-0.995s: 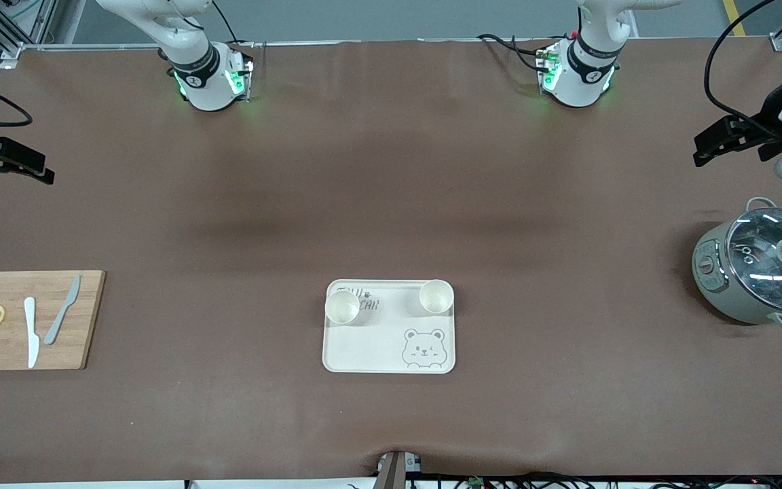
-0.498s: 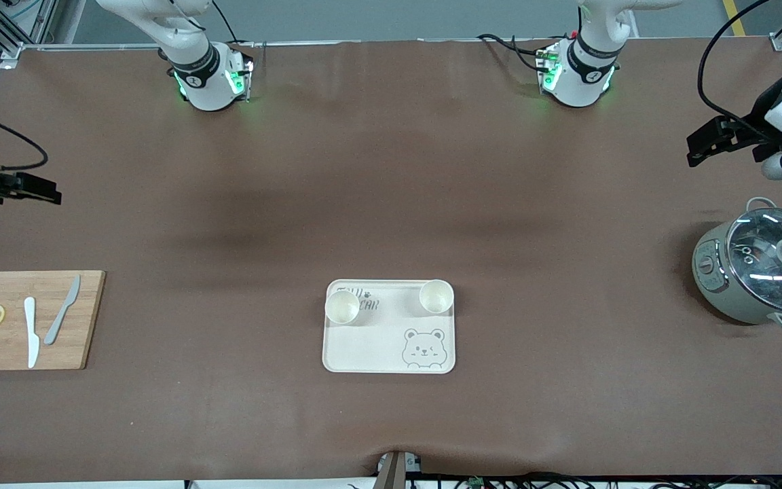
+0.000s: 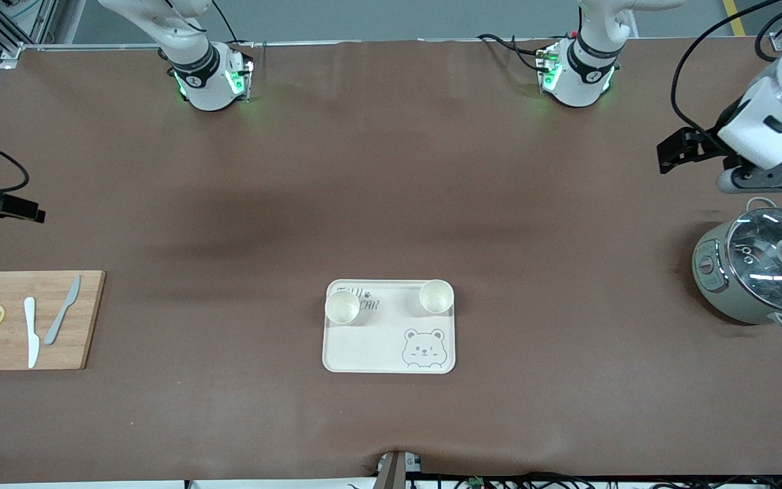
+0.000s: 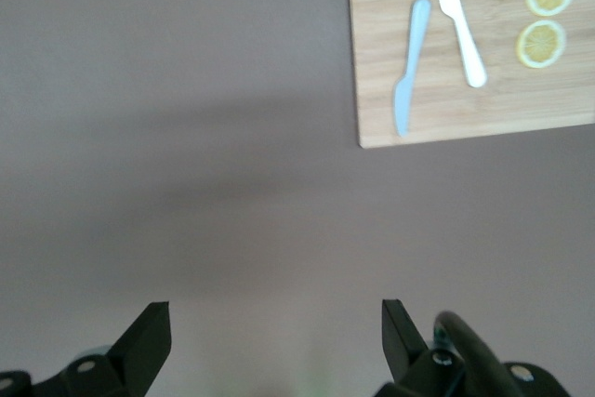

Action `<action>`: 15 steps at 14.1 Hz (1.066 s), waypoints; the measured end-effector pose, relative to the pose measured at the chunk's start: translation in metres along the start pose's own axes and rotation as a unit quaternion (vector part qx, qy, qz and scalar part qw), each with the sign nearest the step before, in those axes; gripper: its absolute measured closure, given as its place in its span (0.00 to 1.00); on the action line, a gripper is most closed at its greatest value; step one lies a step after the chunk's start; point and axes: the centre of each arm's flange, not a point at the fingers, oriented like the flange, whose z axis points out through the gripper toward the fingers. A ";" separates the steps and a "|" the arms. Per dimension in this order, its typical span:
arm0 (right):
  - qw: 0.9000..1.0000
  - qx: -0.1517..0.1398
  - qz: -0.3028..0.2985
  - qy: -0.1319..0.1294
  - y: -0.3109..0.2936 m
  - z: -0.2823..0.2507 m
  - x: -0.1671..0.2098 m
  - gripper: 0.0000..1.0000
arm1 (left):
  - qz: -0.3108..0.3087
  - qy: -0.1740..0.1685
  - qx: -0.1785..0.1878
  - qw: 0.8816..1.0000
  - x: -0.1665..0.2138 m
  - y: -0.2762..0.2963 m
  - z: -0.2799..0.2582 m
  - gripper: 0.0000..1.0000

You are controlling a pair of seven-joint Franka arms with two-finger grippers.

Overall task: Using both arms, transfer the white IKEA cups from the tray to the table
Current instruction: 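Reach the left gripper toward the cup while the right gripper reaches the other cup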

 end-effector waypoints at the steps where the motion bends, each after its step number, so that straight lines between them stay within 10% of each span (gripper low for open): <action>1: 1.000 0.018 0.014 -0.001 0.018 0.015 0.010 0.00 | 0.007 -0.006 0.001 1.000 0.003 0.008 0.006 0.00; 9: 1.000 0.025 0.011 0.002 0.004 0.054 0.043 0.00 | 0.052 -0.055 0.011 0.997 0.029 0.063 0.063 0.00; 15: 0.998 0.008 -0.009 0.059 -0.033 0.053 0.063 0.00 | 0.086 -0.056 0.013 0.995 0.050 0.110 0.103 0.00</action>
